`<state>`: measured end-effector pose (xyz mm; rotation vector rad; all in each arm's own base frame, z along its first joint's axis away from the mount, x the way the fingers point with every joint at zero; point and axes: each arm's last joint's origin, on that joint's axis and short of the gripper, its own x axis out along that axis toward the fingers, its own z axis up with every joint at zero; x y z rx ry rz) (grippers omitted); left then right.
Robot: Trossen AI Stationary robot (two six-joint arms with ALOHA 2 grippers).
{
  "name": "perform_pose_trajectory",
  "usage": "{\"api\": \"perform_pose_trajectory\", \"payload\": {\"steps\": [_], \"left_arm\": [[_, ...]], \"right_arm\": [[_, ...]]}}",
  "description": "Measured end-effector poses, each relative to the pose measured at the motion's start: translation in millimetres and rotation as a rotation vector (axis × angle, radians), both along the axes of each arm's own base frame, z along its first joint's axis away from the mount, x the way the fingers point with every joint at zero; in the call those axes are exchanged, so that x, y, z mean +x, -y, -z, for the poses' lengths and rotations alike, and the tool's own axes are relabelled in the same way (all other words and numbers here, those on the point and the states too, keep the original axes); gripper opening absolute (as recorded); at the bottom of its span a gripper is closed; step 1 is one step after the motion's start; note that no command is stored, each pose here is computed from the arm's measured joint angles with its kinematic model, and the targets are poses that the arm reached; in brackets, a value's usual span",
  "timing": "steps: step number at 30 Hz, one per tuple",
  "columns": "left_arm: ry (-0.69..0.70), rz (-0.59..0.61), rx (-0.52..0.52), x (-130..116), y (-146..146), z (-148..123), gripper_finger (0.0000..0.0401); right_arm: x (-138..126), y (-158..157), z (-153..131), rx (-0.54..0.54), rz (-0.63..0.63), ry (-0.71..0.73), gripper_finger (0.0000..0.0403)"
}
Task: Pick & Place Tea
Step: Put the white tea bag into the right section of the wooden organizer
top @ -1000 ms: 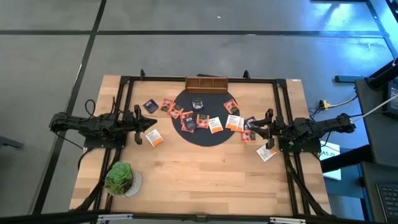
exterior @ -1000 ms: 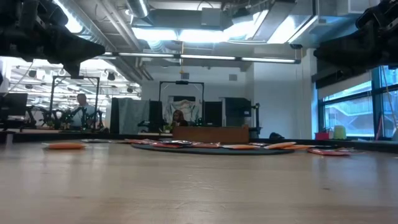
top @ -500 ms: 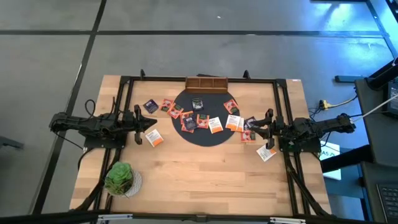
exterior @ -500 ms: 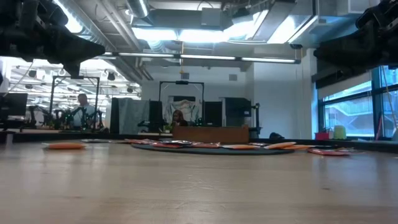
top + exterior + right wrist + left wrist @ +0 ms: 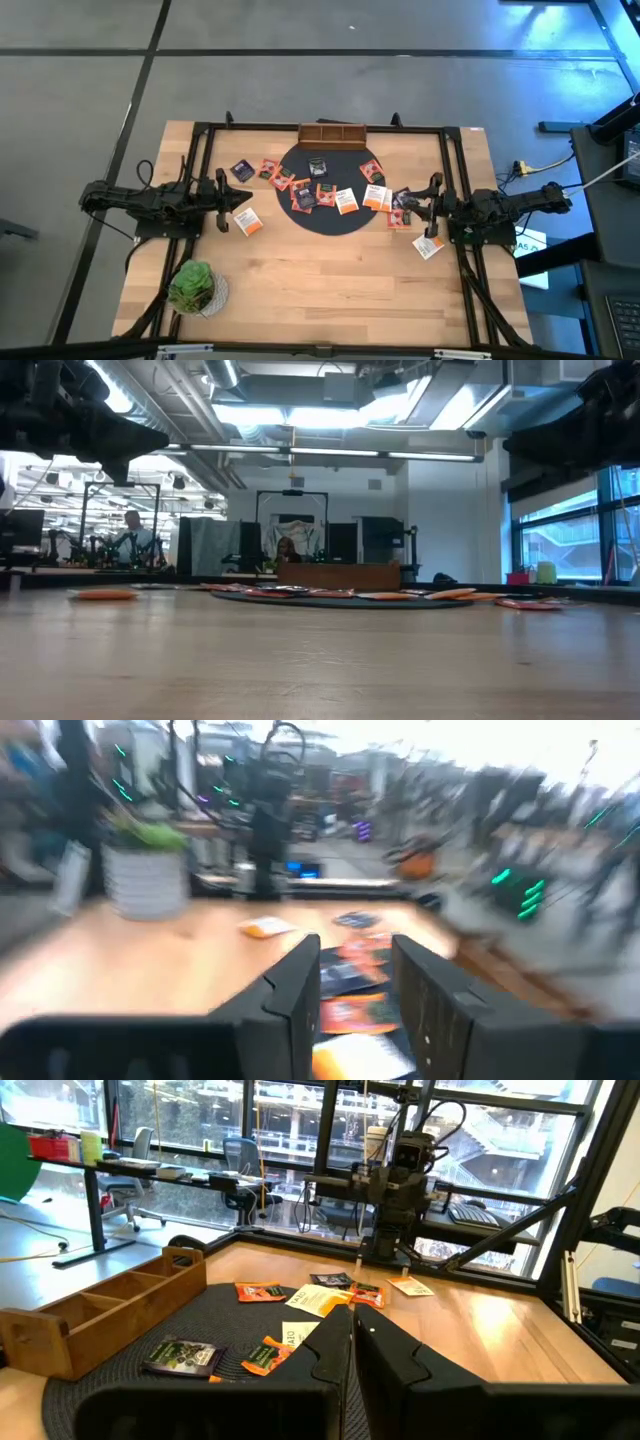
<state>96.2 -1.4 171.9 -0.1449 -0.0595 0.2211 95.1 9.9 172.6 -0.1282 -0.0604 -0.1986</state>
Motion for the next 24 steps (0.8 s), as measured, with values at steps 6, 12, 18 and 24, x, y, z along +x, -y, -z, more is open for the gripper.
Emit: {"api": "perform_pose_trajectory", "payload": {"steps": [6,12,18,24], "left_arm": [[0.0,0.0,0.0,0.0,0.0,0.0,0.0015],[0.001,0.0,0.0,0.0,0.0,-0.1,0.0015],[0.0,0.0,0.0,0.0,0.0,0.1,0.0015],[0.001,0.0,0.0,0.0,0.0,0.0,0.0015]], "right_arm": [[0.0,0.1,0.0,-0.134,0.013,-0.027,0.0126],[0.0,-0.5,-1.1,0.008,-0.017,0.013,0.0126],[-0.3,-0.1,-4.5,0.41,-0.055,0.122,0.0126],[-3.4,4.8,-15.4,0.597,0.054,0.305,0.0131]]}}
